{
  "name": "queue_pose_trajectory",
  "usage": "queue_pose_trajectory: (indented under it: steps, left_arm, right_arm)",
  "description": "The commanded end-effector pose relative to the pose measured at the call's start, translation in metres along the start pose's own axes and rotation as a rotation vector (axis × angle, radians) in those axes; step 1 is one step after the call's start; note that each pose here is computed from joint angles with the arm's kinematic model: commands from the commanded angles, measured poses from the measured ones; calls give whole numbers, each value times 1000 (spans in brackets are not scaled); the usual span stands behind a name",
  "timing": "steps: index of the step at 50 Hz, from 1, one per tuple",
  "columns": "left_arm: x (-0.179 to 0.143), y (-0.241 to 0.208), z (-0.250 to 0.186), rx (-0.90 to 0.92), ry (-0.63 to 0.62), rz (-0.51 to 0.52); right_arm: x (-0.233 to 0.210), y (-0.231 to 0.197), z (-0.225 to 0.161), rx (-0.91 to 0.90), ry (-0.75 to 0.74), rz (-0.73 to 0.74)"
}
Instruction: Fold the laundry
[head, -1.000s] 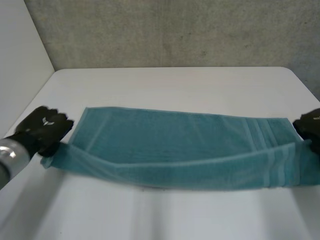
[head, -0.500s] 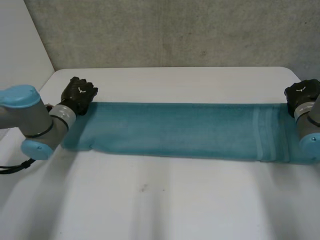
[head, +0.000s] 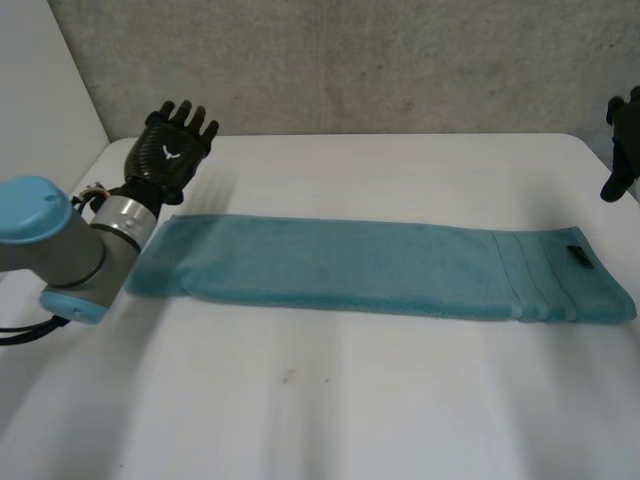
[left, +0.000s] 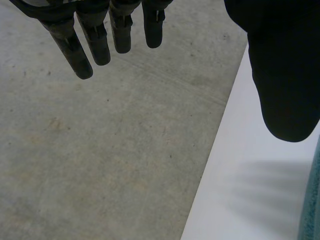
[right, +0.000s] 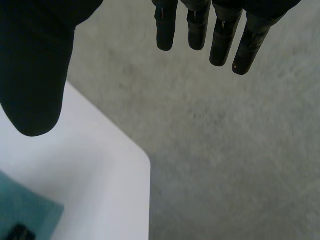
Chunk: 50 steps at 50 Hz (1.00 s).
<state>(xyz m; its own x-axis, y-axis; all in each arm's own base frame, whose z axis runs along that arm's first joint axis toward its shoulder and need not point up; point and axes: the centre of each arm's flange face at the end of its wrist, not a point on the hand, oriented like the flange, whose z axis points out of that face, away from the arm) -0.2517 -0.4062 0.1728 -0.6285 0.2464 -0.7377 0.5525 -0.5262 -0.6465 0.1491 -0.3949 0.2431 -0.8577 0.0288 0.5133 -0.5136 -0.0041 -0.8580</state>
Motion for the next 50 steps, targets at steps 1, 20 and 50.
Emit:
queue_pose_trajectory:
  steps: [1,20,50]
  left_arm:
    - [-21,-31,-47,-94,21,-151]
    - [-10,-54,-104,-335,-14,-602]
    - [-1,-49,-110,-345,-3,-605]
  right_arm:
    - [22,-10,-41,15,-163,38]
    - [16,108,-41,-282,-347,60]
    - [6,132,-29,-251,-324,17]
